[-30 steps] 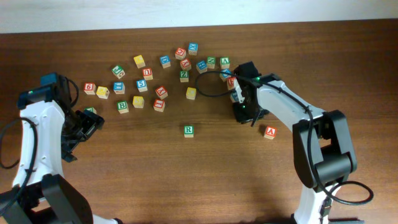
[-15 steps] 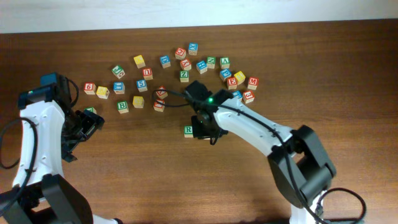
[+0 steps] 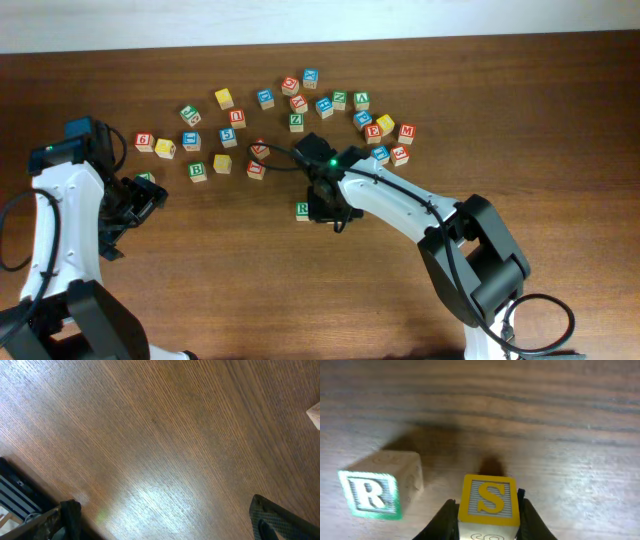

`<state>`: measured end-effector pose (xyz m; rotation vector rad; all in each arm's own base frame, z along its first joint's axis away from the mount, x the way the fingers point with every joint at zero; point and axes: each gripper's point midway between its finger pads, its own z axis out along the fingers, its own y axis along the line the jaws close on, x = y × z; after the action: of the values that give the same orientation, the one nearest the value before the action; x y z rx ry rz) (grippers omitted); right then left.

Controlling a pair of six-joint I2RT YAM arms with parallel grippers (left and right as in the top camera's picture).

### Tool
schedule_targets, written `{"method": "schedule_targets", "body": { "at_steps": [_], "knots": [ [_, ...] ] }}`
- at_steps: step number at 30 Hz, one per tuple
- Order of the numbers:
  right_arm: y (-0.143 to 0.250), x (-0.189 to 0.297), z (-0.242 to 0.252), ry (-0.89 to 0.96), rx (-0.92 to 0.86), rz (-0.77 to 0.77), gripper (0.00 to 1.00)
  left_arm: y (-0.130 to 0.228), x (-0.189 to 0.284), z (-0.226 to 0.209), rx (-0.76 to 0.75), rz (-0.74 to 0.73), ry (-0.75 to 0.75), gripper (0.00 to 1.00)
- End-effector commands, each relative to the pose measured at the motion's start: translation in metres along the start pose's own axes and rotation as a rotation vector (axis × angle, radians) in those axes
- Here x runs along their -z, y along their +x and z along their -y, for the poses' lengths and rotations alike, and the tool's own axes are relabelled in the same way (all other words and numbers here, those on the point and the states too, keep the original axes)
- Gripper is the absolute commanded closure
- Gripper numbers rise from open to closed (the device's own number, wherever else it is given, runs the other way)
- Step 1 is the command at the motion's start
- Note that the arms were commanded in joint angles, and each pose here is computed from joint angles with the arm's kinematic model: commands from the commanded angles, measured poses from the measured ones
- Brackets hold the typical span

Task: Spell out RSS
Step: 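Grasp a yellow S block from the cluster with the right gripper, then set the yellow S right of the R block, release, lift away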

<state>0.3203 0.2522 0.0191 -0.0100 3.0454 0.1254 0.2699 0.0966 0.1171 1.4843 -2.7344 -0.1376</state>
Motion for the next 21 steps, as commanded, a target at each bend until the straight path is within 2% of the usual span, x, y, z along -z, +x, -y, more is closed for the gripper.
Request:
{"method": "schedule_targets", "body": {
  "at_steps": [1, 6, 8, 16, 17, 21],
  "knots": [
    [-0.023, -0.003, 0.001, 0.039, -0.009, 0.104, 0.79, -0.001, -0.001, -0.001, 0.016, 0.0, -0.002, 0.01],
    [-0.057, 0.003, -0.009, 0.017, 0.012, 0.255, 0.79, -0.001, -0.001, -0.001, 0.016, 0.0, -0.002, 0.01],
    [-0.058, 0.003, -0.006, 0.035, 0.011, 0.264, 0.79, -0.001, -0.001, -0.001, 0.016, 0.0, -0.002, 0.01],
    [-0.017, -0.02, -0.006, 0.06, 0.063, 0.169, 0.78, -0.001, -0.001, -0.001, 0.016, 0.0, -0.002, 0.01],
    [-0.014, -0.021, -0.009, 0.046, 0.067, 0.158, 0.75, -0.001, -0.001, -0.001, 0.016, 0.0, -0.002, 0.01],
    [0.001, -0.022, -0.014, 0.006, 0.074, 0.083, 0.72, -0.001, -0.001, -0.001, 0.016, 0.0, -0.002, 0.01]
  ]
}}
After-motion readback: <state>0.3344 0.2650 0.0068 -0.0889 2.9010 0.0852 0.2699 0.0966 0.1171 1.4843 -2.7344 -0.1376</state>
